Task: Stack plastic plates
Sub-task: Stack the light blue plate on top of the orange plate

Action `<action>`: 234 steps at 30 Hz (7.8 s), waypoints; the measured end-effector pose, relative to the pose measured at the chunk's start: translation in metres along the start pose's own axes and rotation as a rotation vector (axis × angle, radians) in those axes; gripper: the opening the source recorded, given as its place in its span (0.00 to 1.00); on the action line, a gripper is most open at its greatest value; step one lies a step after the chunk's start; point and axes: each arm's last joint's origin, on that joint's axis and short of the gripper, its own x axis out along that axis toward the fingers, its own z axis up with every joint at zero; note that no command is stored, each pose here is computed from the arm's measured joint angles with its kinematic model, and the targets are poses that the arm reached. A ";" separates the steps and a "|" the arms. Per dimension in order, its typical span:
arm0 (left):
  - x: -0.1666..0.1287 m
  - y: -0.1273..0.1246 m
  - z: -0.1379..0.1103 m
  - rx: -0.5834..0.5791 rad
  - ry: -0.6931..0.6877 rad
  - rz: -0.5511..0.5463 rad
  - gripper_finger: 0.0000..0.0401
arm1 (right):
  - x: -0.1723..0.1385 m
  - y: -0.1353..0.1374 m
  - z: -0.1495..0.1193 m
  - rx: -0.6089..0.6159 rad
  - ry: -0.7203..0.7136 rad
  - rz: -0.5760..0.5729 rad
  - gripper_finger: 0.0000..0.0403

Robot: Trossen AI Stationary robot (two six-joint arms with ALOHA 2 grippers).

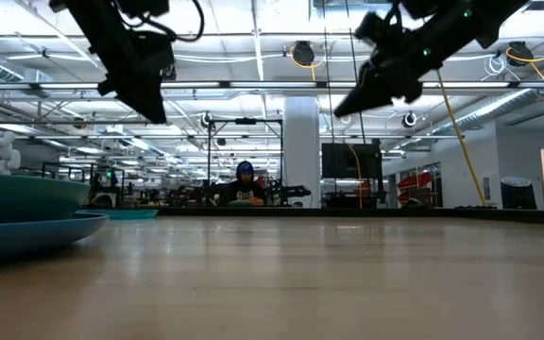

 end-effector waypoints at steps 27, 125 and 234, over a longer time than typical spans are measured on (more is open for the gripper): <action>0.080 0.151 0.039 -0.102 0.606 0.148 0.25 | -0.012 -0.077 -0.024 0.061 0.007 -0.094 0.08; 0.172 0.218 0.001 -0.371 0.724 0.252 0.40 | -0.022 -0.134 -0.037 0.004 -0.128 -0.244 0.08; 0.023 -0.023 0.032 0.155 0.689 -0.535 0.00 | -0.024 -0.139 -0.042 0.048 -0.112 -0.264 0.08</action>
